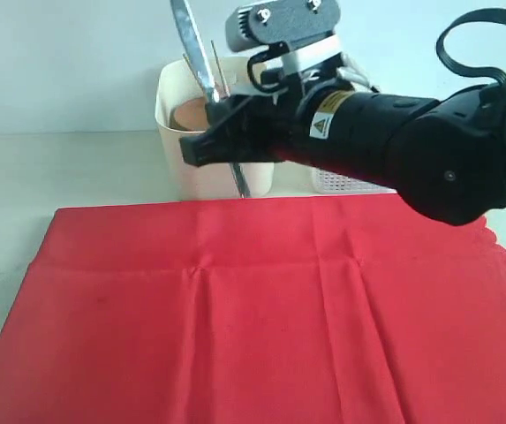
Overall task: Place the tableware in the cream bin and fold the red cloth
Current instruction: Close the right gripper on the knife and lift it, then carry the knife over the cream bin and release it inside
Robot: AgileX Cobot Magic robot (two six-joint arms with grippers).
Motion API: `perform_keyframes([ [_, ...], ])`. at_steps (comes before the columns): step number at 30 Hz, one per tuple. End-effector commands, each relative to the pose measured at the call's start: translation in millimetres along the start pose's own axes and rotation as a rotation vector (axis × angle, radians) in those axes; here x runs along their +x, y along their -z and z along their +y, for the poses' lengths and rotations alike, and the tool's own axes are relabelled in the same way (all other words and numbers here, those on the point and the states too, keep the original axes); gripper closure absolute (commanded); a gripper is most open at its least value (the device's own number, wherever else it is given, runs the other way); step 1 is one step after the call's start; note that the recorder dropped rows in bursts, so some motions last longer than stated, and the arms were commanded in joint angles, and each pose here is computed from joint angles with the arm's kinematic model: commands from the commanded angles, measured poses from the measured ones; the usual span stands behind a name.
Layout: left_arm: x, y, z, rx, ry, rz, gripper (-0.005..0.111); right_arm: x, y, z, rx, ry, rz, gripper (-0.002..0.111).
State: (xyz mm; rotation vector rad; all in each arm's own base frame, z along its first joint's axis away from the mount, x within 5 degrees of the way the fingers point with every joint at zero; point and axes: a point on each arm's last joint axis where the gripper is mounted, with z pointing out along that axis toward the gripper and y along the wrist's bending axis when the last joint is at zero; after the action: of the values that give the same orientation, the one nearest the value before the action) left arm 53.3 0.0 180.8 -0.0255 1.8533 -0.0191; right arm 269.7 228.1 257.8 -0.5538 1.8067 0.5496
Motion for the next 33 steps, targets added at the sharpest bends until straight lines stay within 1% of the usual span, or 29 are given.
perform_keyframes([
  [1,0,0,0.0,0.001,-0.004,-0.017,0.107,-22,3,-25,0.057,-0.014,-0.219,0.108],
  [4,0,0,0.0,0.001,-0.004,-0.017,0.107,-26,1,-42,0.095,-0.04,-0.3,0.108],
  [7,0,0,0.0,0.001,-0.004,-0.017,0.107,-29,-9,-54,0.122,-0.037,-0.317,0.108],
  [9,0,0,0.0,0.001,-0.004,-0.017,0.107,-31,-25,-65,0.137,-0.021,-0.319,0.108],
  [12,0,0,0.0,0.001,-0.004,-0.017,0.107,-32,-62,-78,0.115,0.05,-0.318,0.108],
  [14,0,0,0.0,0.001,-0.004,-0.017,0.107,-29,-84,-90,0.106,0.055,-0.316,0.108],
  [15,0,0,0.0,0.001,-0.004,-0.017,0.107,-23,-99,-100,0.097,0.027,-0.308,0.108],
  [19,0,0,0.0,0.001,-0.004,-0.017,0.107,-6,-134,-121,0.051,0.019,-0.279,0.108],
  [23,0,0,0.0,0.001,-0.004,-0.017,0.107,16,-152,-133,0.062,0.05,-0.242,0.108],
  [26,0,0,0.0,0.001,-0.004,-0.017,0.107,25,-158,-139,0.067,0.066,-0.228,0.108],
  [33,0,0,0.0,0.001,-0.004,-0.017,0.107,44,-172,-141,0.045,0.13,-0.194,0.108],
])
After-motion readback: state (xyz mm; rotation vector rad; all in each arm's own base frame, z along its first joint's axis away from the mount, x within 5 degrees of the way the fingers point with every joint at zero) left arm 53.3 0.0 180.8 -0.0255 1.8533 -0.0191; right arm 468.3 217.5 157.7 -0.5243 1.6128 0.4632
